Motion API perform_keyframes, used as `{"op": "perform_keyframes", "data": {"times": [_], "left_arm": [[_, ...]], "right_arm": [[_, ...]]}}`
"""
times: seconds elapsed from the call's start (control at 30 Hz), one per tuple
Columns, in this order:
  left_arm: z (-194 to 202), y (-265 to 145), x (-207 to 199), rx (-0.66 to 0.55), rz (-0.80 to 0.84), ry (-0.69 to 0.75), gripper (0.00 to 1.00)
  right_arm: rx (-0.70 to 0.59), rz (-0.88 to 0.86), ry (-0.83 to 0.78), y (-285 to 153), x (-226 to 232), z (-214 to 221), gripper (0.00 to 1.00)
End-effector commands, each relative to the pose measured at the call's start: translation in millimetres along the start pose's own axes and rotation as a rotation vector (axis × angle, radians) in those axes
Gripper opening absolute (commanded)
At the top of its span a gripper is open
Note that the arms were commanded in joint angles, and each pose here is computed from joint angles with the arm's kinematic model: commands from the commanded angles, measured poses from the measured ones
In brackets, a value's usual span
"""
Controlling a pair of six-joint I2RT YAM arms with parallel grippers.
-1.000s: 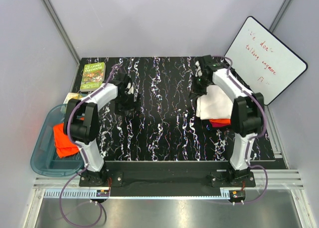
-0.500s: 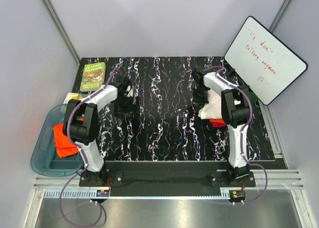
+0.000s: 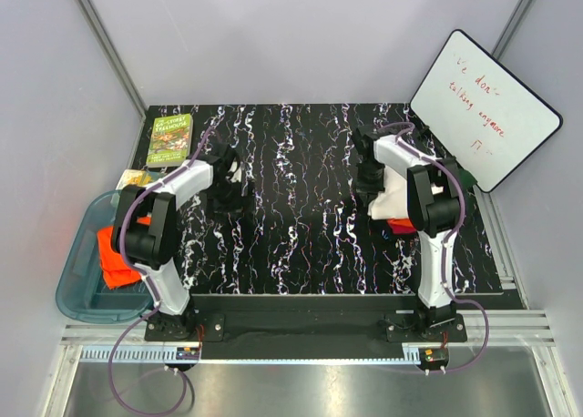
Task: Fold and stack the t-shirts
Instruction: Neatly place the folded tshirt to the corner
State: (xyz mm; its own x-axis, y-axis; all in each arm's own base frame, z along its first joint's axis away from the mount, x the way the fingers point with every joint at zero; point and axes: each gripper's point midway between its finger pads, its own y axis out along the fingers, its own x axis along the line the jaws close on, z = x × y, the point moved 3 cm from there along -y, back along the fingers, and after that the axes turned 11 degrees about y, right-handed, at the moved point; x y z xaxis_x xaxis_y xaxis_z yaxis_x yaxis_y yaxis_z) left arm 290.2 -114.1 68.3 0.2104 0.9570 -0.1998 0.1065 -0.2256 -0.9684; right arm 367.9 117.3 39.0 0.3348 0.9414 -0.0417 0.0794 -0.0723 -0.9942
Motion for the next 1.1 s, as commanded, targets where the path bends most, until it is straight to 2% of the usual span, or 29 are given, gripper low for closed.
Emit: {"op": "perform_keyframes", "data": {"times": [0.0,0.4,0.6,0.73,0.8,0.83,0.87,0.93,0.97,1.07], "left_arm": [[-5.9,-11.1,-1.3,-0.068,-0.003,0.021,0.99],[-2.8,-9.3,-1.8,-0.066,0.003,0.017,0.99],[-2.6,-9.0,-1.3,-0.068,0.0,0.017,0.99],[-3.6,-12.3,-0.9,-0.08,-0.007,0.019,0.99],[-4.6,-16.2,-1.5,-0.093,-0.006,0.026,0.99],[-5.9,-18.1,-1.4,-0.103,-0.009,0.032,0.99],[-7.1,-20.7,-2.7,-0.114,-0.002,0.038,0.99],[-11.1,-27.9,-3.8,-0.151,-0.002,0.054,0.99],[-12.9,-33.1,-4.3,-0.172,-0.006,0.056,0.99],[-15.7,-40.7,-4.0,-0.2,-0.019,0.053,0.99]], "right_arm": [[0.01,0.312,0.069,21.2,-80.8,-0.1,0.0],[-0.008,0.448,0.159,11.6,-155.5,-11.3,0.0],[-0.019,0.404,0.169,4.9,-153.5,-16.7,0.0],[-0.059,0.293,0.174,-17.2,-135.4,-24.7,0.0],[-0.124,0.235,0.149,-40.7,-123.2,-34.0,0.07],[-0.137,0.18,0.128,-49.5,-112.2,-35.2,0.14],[-0.171,0.142,0.086,-58.9,-96.9,-36.2,0.4],[-0.258,0.058,0.028,-87.7,-72.0,-42.3,0.7],[-0.302,0.016,0.016,-104.4,-63.6,-46.0,0.98],[-0.368,-0.123,-0.024,-132.6,-34.0,-49.4,1.0]]}}
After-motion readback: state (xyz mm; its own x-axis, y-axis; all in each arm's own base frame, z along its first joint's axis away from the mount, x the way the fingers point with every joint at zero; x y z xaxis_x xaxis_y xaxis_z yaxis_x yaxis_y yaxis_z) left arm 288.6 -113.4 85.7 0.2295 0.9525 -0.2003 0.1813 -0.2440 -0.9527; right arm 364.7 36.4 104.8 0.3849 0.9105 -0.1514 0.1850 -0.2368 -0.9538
